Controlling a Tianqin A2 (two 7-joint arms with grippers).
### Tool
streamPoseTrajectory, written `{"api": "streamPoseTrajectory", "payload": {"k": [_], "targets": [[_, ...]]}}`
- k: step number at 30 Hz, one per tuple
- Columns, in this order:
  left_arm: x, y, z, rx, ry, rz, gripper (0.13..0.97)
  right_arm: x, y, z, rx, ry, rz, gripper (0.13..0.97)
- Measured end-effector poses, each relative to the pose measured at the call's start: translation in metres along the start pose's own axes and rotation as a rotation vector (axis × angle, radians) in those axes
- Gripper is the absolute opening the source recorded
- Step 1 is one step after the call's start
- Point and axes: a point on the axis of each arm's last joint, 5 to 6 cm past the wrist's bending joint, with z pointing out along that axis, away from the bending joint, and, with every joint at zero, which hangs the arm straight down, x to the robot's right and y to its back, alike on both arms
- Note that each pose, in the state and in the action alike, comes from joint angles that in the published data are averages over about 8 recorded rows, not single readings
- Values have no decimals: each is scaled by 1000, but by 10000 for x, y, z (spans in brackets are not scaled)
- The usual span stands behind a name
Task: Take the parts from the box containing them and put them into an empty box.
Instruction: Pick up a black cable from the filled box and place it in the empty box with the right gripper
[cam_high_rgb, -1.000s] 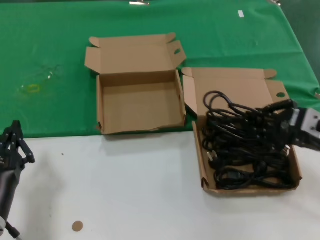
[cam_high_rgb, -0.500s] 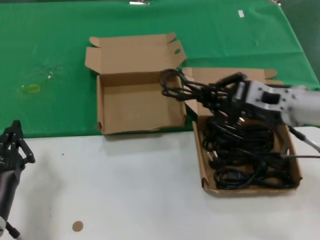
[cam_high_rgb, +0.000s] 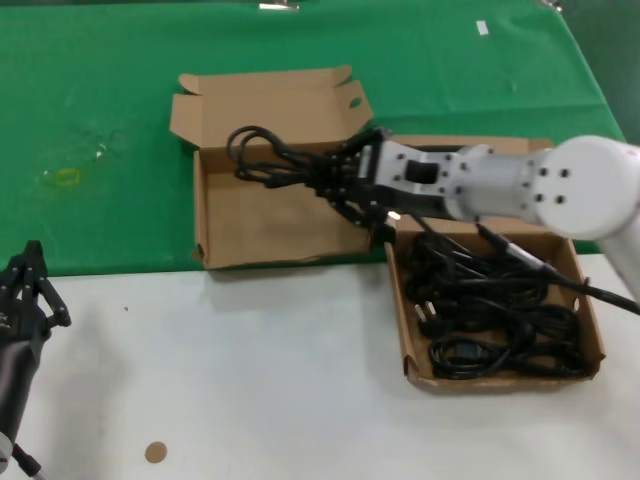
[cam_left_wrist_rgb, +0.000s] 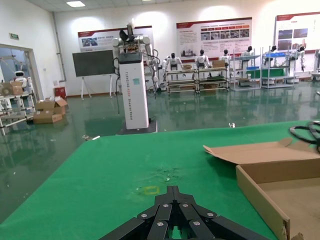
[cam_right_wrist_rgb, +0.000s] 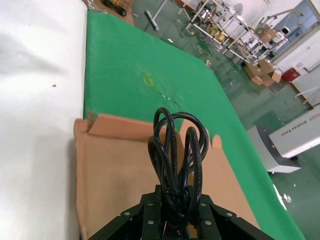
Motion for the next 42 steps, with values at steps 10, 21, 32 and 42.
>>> {"api": "streamPoseTrajectory", "payload": {"k": [10,21,32,42], "targets": [[0,0,0,0,0,0,144,-1,-76,456,-2,-18,11,240],[0,0,0,0,0,0,144,-2,-47,727,-18,-19,28,241],[0,0,0,0,0,0,144,3,42,818,-41,-14,25,278],[0,0,0,0,0,0,144,28,74,857,-45,4,35,398]]}}
